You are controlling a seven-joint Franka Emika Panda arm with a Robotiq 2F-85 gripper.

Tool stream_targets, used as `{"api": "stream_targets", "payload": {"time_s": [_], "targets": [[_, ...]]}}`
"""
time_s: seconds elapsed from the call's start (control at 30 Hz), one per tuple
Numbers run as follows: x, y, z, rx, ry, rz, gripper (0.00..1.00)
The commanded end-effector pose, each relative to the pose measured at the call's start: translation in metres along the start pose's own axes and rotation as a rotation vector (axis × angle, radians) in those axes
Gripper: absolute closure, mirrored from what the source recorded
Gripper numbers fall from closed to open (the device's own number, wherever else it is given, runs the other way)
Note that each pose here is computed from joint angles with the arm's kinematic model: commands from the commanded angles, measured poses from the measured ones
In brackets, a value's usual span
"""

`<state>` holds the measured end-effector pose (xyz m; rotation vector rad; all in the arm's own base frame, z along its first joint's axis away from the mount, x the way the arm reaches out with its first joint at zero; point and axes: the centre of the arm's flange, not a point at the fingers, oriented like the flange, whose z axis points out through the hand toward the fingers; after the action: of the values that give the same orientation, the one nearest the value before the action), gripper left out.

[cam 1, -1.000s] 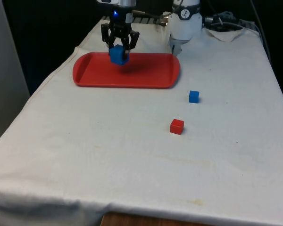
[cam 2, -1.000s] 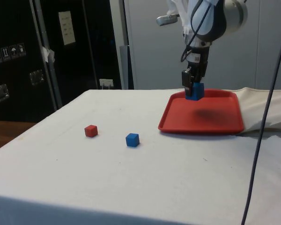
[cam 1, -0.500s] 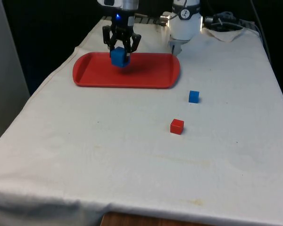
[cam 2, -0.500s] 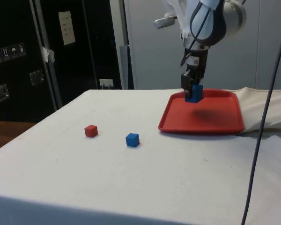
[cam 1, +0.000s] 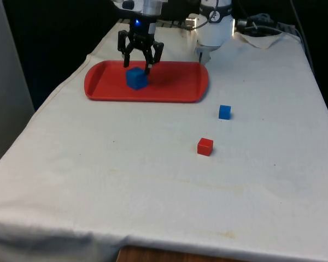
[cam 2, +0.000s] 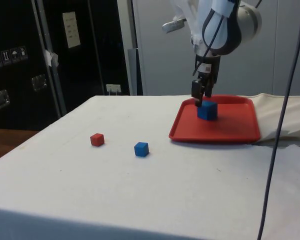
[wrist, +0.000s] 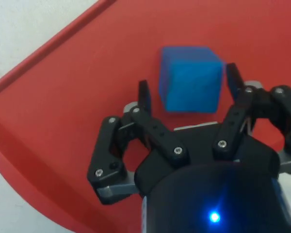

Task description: Pick up the largest block and place it onto the tray.

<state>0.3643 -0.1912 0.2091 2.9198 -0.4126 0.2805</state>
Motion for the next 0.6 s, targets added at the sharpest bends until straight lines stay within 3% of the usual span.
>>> {"api": "stream_targets", "payload": {"time_s": [0.0,0.1,0.13,0.2,0.23,0.27,0.43,0.47,0.57], "targets": [[-0.004,-0.005,-0.001,0.008,0.016,0.004,0.5],[-0.004,-0.006,0.0,0.004,0.017,0.002,0.2],[-0.003,-0.006,0.001,0.003,0.018,0.002,0.02],[-0.003,-0.006,0.0,0.002,0.019,0.002,0.0],[0.0,-0.001,0.003,-0.011,0.001,-0.002,0.0],[-0.003,-0.006,0.001,0.002,0.018,0.002,0.0],[0.002,-0.005,0.0,-0.001,0.016,-0.001,0.0],[0.001,-0.001,0.003,-0.014,0.001,-0.004,0.0],[0.01,-0.004,-0.002,-0.003,0.018,-0.003,0.0]]}}
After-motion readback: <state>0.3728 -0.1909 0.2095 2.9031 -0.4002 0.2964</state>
